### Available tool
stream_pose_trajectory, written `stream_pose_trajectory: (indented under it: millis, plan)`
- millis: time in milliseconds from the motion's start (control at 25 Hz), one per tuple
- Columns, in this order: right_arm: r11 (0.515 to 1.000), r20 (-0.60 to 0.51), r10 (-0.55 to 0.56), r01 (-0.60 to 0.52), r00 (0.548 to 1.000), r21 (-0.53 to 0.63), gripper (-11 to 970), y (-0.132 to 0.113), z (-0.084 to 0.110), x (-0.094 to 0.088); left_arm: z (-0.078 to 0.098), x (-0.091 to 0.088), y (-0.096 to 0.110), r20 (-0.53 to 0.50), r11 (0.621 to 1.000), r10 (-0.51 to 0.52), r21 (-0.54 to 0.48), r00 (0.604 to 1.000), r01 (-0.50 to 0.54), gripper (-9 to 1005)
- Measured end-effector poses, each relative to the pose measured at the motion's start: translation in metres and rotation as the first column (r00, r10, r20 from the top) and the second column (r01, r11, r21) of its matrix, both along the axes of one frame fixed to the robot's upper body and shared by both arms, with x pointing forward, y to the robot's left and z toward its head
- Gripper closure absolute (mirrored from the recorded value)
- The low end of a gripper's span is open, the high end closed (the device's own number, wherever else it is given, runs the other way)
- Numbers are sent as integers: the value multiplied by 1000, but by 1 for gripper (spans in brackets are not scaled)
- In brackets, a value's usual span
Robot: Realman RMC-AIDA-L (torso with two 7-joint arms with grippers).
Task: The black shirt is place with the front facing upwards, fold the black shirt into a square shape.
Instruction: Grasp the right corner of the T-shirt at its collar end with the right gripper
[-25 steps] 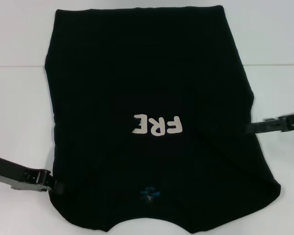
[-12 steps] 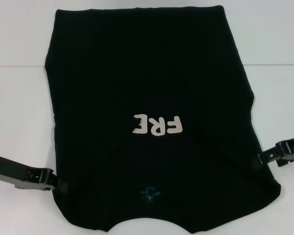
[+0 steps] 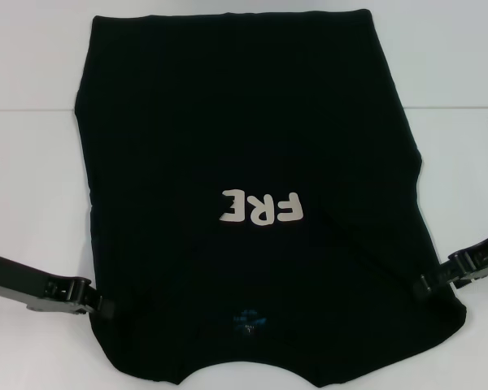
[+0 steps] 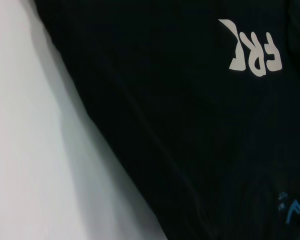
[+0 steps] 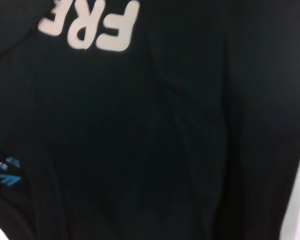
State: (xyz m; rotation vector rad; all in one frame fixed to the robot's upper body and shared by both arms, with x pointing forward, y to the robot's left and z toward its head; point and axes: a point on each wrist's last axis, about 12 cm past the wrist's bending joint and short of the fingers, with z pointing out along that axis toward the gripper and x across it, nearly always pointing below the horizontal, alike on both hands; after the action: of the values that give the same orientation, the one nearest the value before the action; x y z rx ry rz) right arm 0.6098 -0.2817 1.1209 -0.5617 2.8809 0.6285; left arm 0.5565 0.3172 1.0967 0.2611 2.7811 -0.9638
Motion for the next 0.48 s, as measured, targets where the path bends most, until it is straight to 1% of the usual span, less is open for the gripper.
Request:
stream_pose_trajectory:
  millis: [200, 480]
  plan:
    - [999, -2, 46, -46, 999, -26, 44, 11, 1, 2, -1, -1, 0, -5, 1000, 0, -4, 1000, 0, 927]
    - [988, -8, 122, -122, 992, -97, 114, 24, 1, 3, 0, 0, 0, -2, 1000, -1, -3, 1000, 1, 919]
